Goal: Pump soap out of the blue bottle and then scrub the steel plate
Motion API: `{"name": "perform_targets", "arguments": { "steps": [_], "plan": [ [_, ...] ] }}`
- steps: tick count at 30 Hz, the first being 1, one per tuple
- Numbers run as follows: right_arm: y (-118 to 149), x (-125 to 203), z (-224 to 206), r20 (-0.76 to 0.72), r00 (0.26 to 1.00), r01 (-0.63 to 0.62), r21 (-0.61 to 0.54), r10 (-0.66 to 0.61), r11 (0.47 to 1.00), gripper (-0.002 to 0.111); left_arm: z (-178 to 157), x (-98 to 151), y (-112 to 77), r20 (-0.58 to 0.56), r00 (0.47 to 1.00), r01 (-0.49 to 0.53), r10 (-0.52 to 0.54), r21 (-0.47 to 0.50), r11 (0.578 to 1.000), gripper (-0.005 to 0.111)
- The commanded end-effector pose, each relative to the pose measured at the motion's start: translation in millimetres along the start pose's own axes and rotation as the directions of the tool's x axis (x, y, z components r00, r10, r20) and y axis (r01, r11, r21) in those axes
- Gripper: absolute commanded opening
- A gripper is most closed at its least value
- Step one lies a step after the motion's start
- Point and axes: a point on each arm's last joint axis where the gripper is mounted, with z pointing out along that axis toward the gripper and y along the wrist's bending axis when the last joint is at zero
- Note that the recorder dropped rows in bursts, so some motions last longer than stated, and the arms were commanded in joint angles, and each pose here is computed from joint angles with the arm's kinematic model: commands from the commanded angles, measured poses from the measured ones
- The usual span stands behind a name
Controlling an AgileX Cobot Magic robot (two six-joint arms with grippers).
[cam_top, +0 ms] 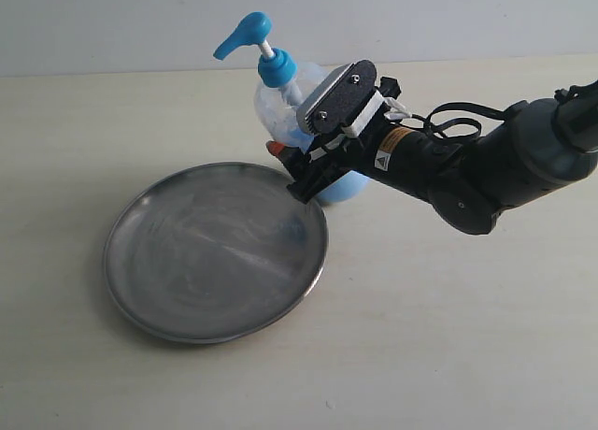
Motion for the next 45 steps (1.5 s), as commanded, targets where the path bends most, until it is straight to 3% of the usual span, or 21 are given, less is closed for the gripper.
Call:
{"name": "perform_targets", "arguments": {
  "steps": [1,7,24,33,45],
  "plan": [
    [-1,-5,0,0.045,0.999,0.007,0.005,-0.007,1.000,0.000,1,-3,-1.4,0.006,1.000,-0.001,0.000,0.009,1.000,0.000],
    [-1,-4,0,0.043,0.999,0.001,0.012,-0.001,1.000,0.000,9,-2,-1.7,-0.014,1.000,-0.002,0.002,0.007,1.000,0.000],
    [-1,-4,0,0.043,0.999,0.004,0.014,-0.004,1.000,0.000,79,36,-2.7,-0.364,0.931,-0.022,0.022,0.003,1.000,0.000],
    [-1,-4,0,0.043,0.999,0.004,0.014,-0.004,1.000,0.000,97,36,-34.0,-0.477,0.858,-0.119,0.189,0.174,0.978,0.000],
    [-1,-4,0,0.043,0.999,0.004,0.014,-0.004,1.000,0.000,131,1,-87.0,-0.527,0.787,-0.152,0.322,0.340,0.928,0.000]
  ]
}}
